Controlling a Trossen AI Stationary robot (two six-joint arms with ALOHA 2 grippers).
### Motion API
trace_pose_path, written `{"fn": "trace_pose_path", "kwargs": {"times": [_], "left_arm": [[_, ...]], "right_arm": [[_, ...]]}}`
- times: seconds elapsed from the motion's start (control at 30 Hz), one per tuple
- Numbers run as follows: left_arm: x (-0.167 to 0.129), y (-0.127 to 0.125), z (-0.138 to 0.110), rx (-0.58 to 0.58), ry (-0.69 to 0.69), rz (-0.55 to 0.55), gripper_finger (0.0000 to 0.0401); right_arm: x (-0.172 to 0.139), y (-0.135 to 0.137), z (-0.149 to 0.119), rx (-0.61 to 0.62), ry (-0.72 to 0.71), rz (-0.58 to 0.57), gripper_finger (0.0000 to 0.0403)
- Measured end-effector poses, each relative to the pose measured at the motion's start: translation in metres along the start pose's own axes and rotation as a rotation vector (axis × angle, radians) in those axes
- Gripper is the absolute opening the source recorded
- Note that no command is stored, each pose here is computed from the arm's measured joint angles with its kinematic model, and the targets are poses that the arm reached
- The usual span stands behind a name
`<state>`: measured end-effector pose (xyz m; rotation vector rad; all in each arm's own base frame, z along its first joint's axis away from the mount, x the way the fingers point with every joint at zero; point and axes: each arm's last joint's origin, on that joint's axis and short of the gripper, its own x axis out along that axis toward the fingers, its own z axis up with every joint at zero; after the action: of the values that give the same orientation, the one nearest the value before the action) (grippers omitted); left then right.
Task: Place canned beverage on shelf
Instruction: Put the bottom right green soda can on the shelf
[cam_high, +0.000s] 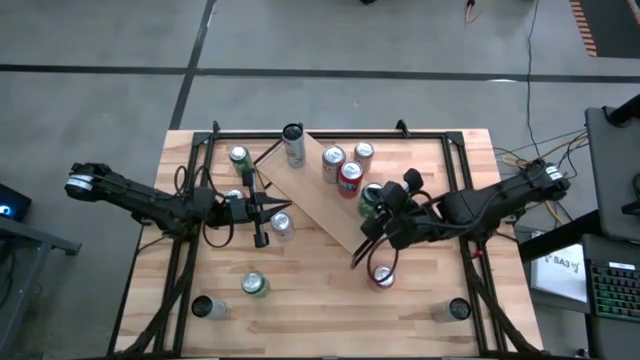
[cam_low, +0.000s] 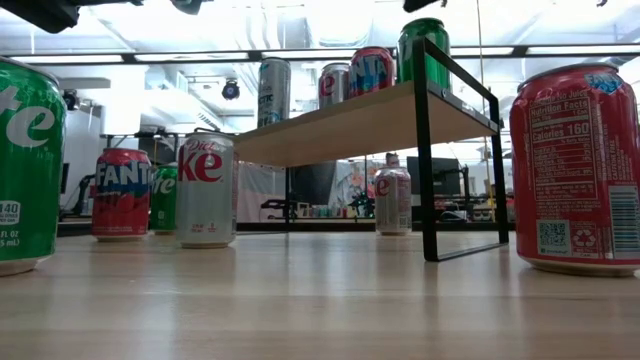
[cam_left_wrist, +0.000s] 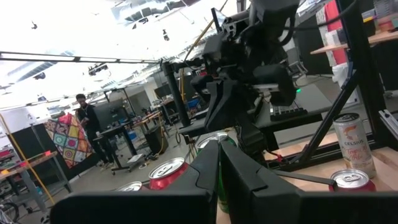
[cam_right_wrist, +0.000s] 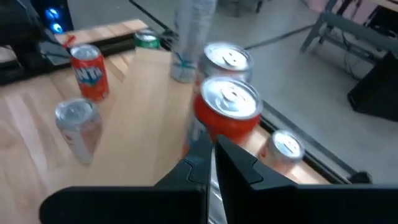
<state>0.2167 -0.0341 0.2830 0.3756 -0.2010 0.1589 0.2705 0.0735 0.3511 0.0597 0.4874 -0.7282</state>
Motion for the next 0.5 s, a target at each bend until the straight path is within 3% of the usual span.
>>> {"fn": "trace_pose_path", "kwargs": {"times": [0.2, 0.5], "left_arm": [[0.0, 0.0, 0.0, -0.001, -0.003, 0.001, 0.0], [0.0, 0.0, 0.0, 0.001, 0.003, -0.002, 0.0]], "right_arm": [[0.015, 0.014, -0.002, -0.083, -0.01, -0.012, 0.0012], [0.024, 0.018, -0.006, -0.098, 0.01, -0.035, 0.0012]]}}
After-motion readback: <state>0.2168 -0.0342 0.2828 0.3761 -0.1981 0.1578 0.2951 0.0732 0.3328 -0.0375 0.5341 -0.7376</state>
